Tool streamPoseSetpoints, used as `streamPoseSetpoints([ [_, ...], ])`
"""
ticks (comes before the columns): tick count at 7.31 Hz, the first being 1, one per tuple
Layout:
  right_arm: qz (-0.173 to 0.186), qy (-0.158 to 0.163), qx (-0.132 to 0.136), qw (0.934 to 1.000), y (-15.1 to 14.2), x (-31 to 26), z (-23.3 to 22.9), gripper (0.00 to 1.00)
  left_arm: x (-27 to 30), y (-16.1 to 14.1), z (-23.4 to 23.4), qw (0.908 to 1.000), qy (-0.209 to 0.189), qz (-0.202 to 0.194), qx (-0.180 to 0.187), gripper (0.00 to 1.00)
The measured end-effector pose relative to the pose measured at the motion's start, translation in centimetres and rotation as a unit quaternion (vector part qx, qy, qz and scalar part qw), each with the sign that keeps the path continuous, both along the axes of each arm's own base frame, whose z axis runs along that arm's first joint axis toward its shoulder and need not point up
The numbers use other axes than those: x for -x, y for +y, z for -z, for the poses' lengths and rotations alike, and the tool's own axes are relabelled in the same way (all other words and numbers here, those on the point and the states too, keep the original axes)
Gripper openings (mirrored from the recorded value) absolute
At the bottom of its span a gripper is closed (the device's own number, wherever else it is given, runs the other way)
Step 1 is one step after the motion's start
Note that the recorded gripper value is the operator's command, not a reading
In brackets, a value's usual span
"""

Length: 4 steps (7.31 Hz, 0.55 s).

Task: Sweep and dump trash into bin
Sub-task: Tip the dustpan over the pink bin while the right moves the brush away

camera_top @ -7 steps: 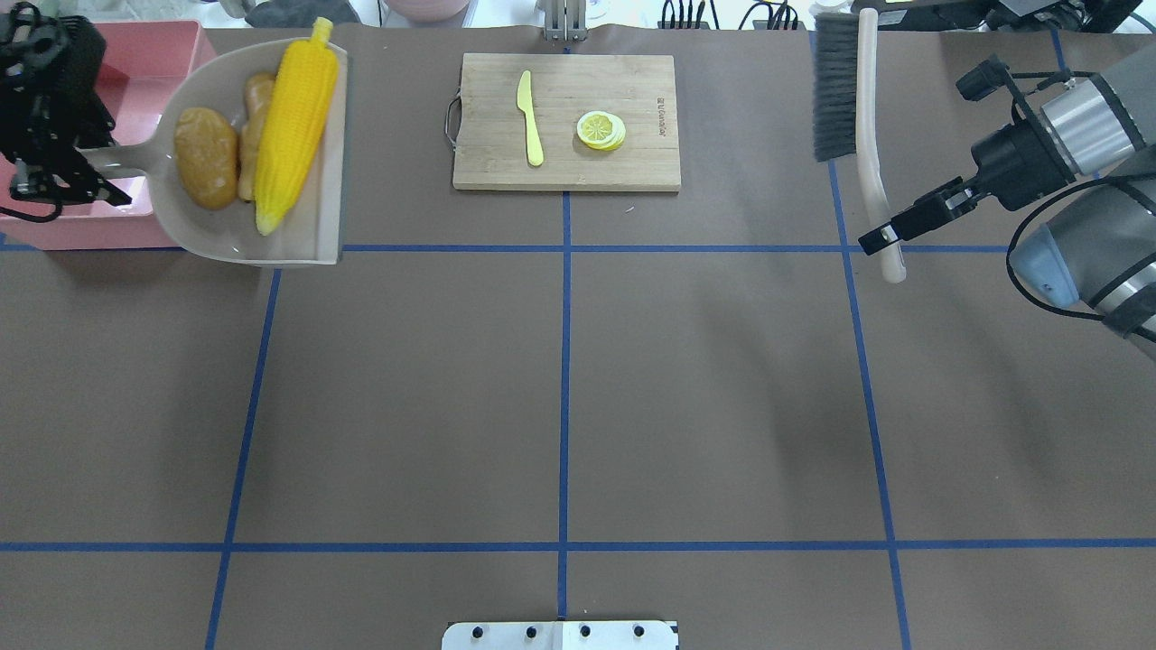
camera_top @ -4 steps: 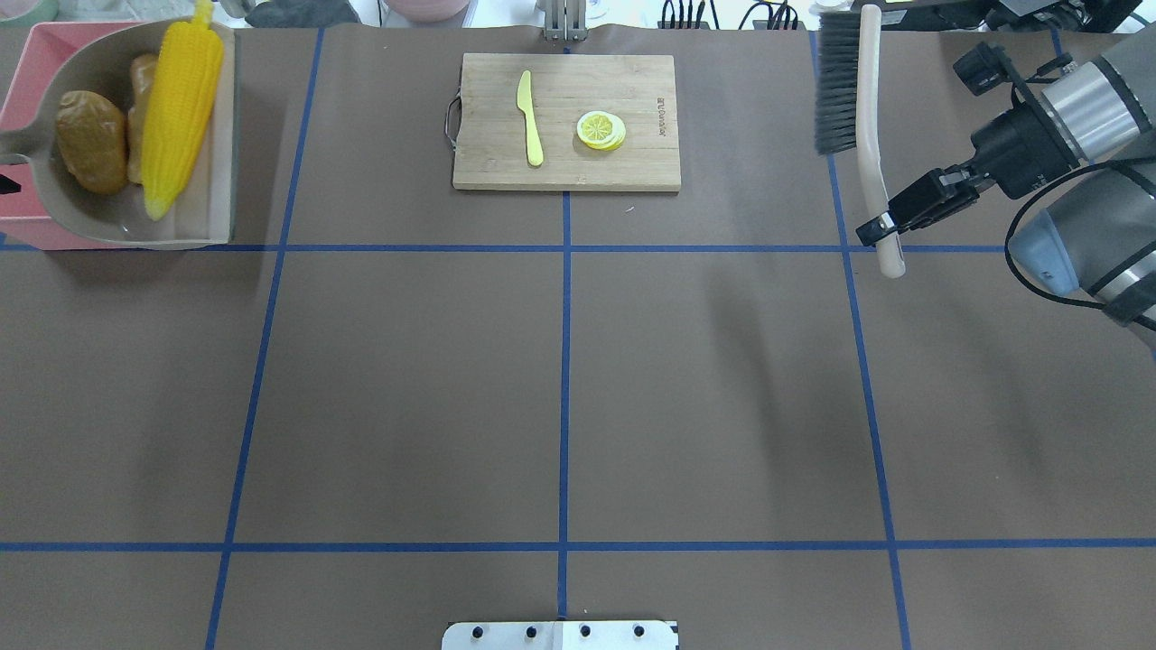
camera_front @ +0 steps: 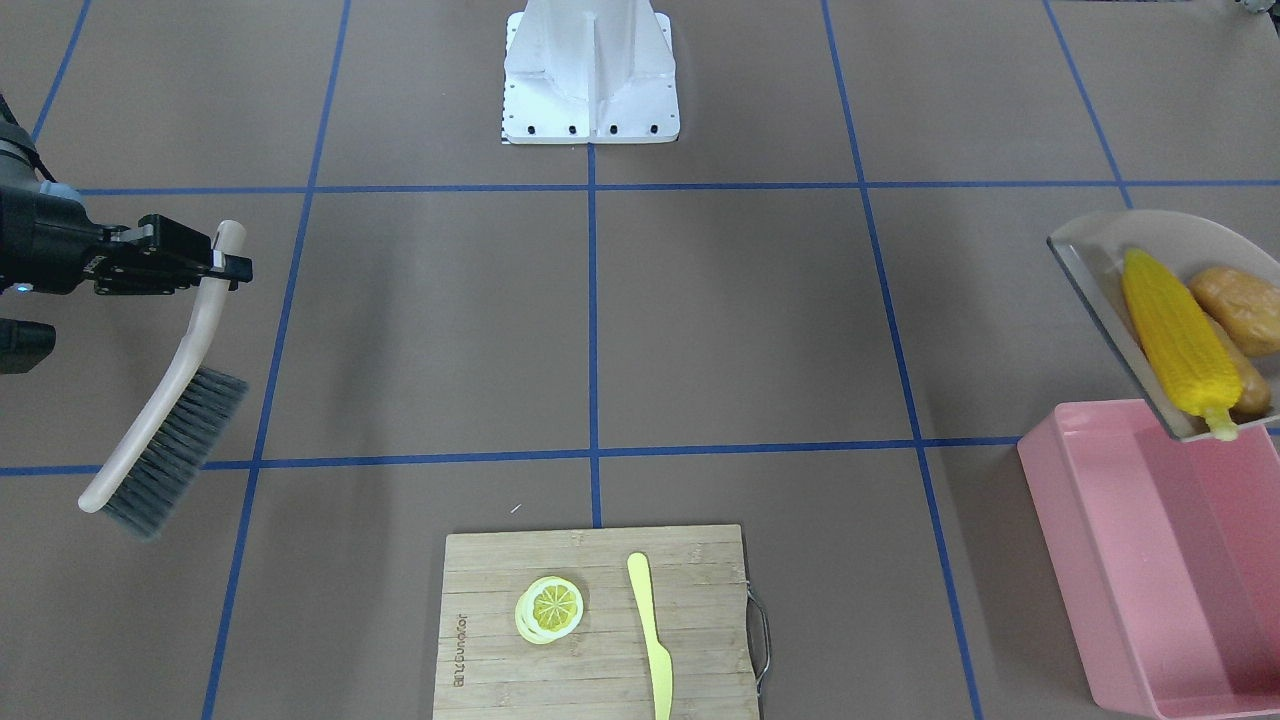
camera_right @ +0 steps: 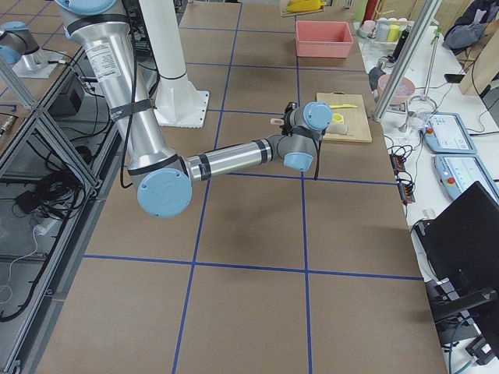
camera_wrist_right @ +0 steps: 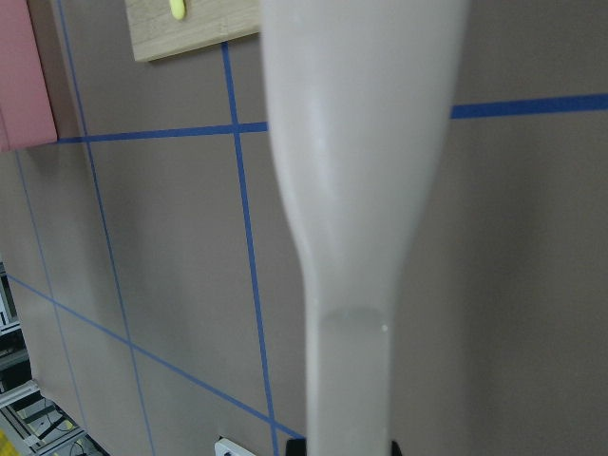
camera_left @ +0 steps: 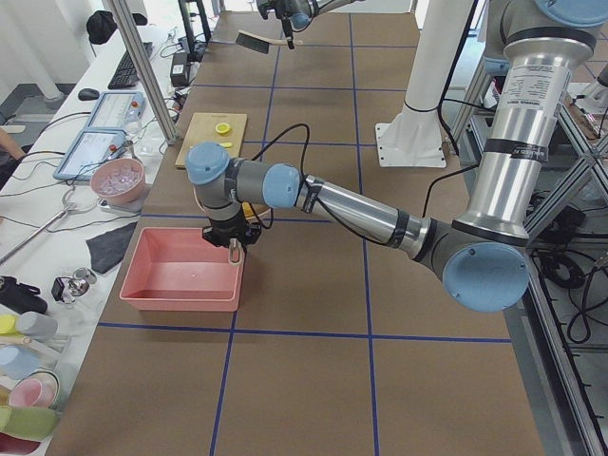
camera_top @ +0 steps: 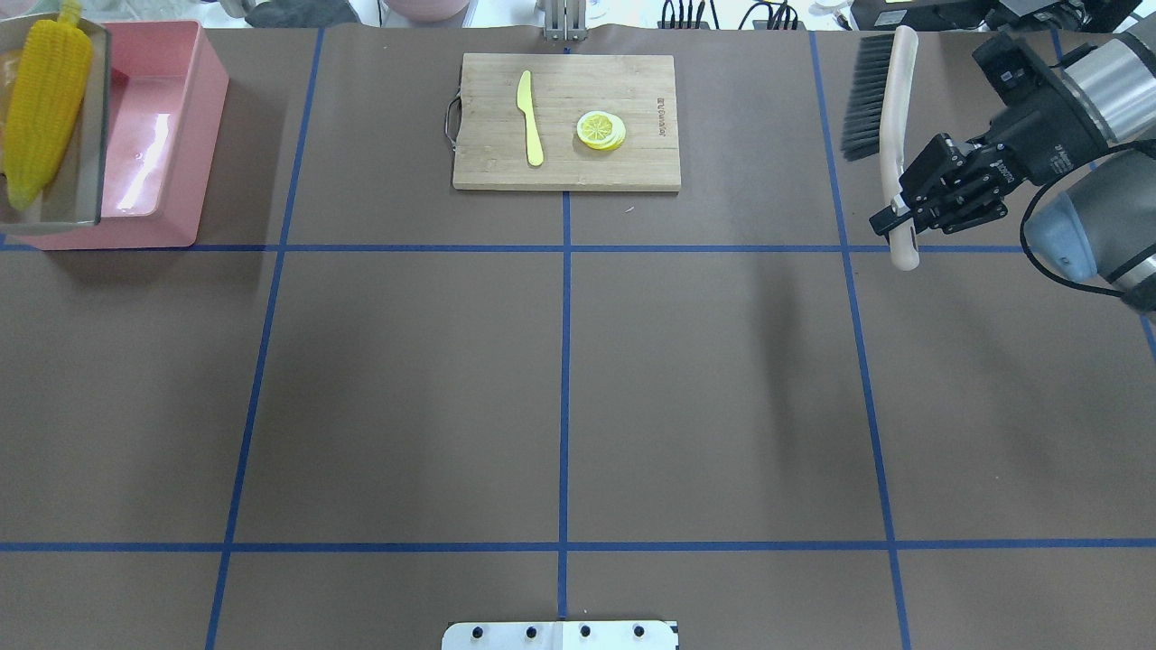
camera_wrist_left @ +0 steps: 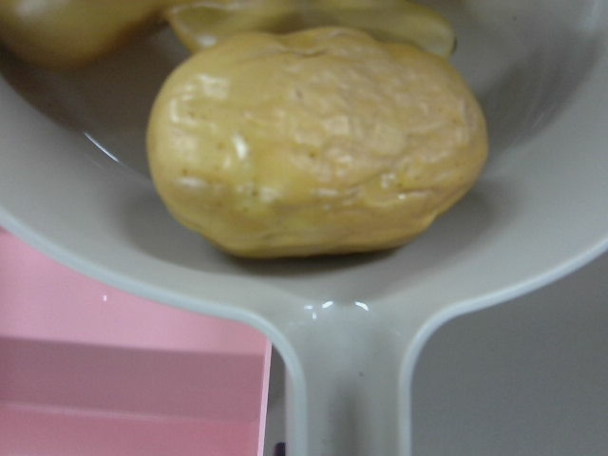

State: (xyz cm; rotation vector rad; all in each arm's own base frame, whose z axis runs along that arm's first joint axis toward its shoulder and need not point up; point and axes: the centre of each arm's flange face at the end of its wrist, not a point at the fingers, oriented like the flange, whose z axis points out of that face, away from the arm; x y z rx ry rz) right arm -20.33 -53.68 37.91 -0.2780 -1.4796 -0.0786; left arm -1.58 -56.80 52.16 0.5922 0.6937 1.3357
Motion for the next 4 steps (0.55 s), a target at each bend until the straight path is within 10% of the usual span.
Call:
streamPoseSetpoints([
  [4, 0.015, 0.018, 0.05, 0.9985, 2.0, 0.0, -4.2, 0.0, 1.7, -3.3, -8.7, 0.9994, -0.007, 0.003, 0.033, 0.0],
])
